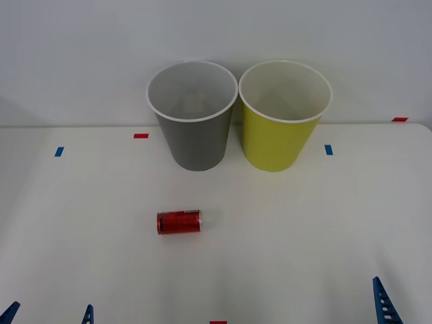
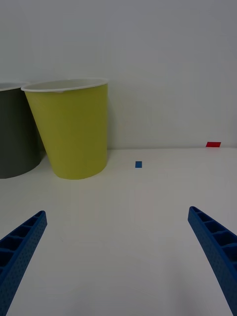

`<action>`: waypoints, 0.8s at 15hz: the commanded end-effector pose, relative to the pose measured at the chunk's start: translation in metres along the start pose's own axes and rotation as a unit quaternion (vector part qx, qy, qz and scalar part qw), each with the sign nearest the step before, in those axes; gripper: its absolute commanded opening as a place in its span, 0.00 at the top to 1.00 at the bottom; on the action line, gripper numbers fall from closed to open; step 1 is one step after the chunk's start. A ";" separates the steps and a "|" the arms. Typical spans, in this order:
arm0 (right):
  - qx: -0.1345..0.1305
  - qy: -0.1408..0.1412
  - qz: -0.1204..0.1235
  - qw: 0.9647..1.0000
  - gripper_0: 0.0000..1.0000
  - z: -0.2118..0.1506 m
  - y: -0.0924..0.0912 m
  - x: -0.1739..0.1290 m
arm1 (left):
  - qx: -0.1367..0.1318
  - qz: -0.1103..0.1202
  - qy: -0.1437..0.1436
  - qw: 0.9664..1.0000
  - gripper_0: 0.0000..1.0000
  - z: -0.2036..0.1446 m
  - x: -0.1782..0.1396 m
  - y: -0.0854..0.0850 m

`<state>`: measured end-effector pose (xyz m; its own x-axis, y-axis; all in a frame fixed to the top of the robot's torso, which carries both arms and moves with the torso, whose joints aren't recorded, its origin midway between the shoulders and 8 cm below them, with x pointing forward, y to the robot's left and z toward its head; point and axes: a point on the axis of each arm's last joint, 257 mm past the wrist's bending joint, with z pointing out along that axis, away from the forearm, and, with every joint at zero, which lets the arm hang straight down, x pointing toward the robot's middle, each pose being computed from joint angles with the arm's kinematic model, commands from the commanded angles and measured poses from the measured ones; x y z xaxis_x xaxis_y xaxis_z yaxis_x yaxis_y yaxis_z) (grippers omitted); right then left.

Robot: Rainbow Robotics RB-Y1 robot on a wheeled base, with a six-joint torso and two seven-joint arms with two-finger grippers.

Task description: Put cans in the gray bin and PET bottles in the light green bin.

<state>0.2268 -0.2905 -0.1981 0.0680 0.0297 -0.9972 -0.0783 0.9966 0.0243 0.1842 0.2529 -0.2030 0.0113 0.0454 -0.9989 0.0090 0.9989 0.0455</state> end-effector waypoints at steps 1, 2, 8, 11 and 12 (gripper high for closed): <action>0.000 0.000 0.000 1.000 0.00 0.000 0.000 0.000 | 0.000 0.000 0.000 1.000 0.00 0.000 0.000 0.000; 0.000 0.000 0.000 1.000 0.00 0.000 0.000 0.000 | 0.000 0.000 0.000 1.000 0.00 0.000 0.000 0.000; 0.000 0.000 0.000 1.000 0.00 0.000 0.000 0.000 | 0.000 0.000 0.000 1.000 0.00 0.000 0.000 0.000; 0.000 0.000 0.000 1.000 0.00 0.000 0.000 0.000 | 0.000 0.000 0.000 1.000 0.00 0.000 0.000 0.000; 0.000 0.000 0.000 1.000 0.00 0.000 0.000 0.000 | 0.000 0.000 0.000 1.000 0.00 0.000 0.000 0.000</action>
<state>0.2268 -0.2905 -0.1981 0.0680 0.0297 -0.9972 -0.0783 0.9966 0.0243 0.1842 0.2529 -0.2030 0.0113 0.0454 -0.9989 0.0090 0.9989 0.0455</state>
